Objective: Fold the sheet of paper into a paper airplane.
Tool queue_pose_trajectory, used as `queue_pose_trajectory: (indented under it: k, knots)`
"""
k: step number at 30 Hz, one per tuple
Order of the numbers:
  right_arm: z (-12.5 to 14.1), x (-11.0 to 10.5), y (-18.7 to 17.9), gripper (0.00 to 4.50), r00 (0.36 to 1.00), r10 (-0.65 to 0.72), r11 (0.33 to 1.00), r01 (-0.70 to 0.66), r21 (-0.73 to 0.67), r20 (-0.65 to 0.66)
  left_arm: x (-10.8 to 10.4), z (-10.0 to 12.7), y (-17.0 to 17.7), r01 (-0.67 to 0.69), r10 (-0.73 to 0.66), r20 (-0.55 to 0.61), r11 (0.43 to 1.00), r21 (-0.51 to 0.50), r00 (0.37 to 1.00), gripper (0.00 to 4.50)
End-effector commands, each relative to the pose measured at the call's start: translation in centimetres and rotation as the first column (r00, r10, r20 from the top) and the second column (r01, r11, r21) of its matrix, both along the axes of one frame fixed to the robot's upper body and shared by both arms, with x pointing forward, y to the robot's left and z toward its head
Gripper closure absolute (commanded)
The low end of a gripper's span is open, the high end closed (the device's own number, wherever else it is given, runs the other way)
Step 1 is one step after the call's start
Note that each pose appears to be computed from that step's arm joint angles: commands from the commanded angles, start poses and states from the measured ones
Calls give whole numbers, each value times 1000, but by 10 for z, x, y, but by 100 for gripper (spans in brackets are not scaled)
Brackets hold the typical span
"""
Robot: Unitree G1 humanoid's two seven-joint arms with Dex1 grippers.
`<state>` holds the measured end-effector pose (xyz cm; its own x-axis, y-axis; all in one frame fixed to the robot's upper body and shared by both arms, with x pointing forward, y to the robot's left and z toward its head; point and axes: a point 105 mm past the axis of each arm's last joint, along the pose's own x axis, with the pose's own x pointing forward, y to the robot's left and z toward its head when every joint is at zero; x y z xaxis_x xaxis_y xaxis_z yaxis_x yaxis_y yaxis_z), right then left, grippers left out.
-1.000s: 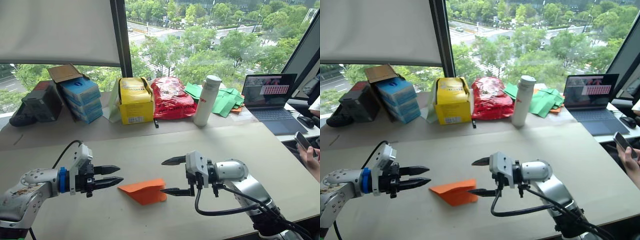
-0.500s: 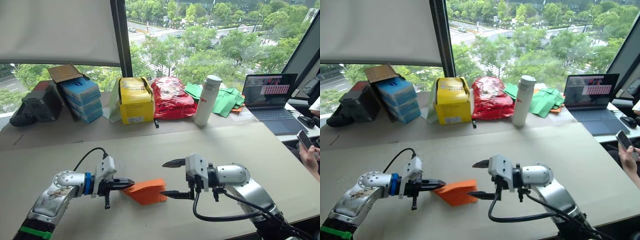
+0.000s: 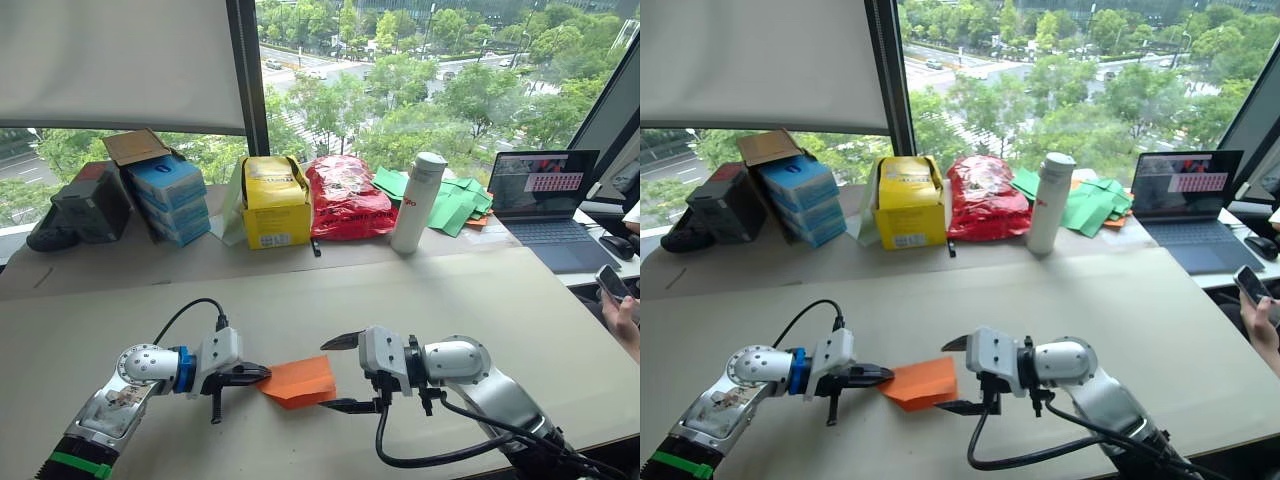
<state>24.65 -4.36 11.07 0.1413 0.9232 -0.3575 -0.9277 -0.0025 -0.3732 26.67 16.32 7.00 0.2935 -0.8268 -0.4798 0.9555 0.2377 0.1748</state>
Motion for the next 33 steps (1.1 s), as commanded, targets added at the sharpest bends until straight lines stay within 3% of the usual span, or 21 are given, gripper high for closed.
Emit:
queue_pose_trajectory:
  k: [1,4,12,16,25,33]
  knots:
    - [5,3,7,0,991,43,999,-41,-18,123,-8,-19,6,0,5,-72,998,62,997,446]
    - [4,9,11,0,981,38,999,-35,-20,189,-8,-17,5,3,1,-68,998,69,998,446]
    - [1,12,12,0,975,57,998,-52,-31,216,-9,-16,6,5,-1,-57,996,84,998,446]
    - [-1,12,12,118,971,66,997,-58,-40,228,-9,-16,7,7,-2,-54,996,88,999,450]
    - [0,10,13,431,973,83,996,-77,-36,215,-9,-18,11,8,-3,-47,995,100,999,450]
    - [-2,15,21,444,987,81,996,-76,-42,141,-8,-23,15,6,-2,-41,995,101,999,450]
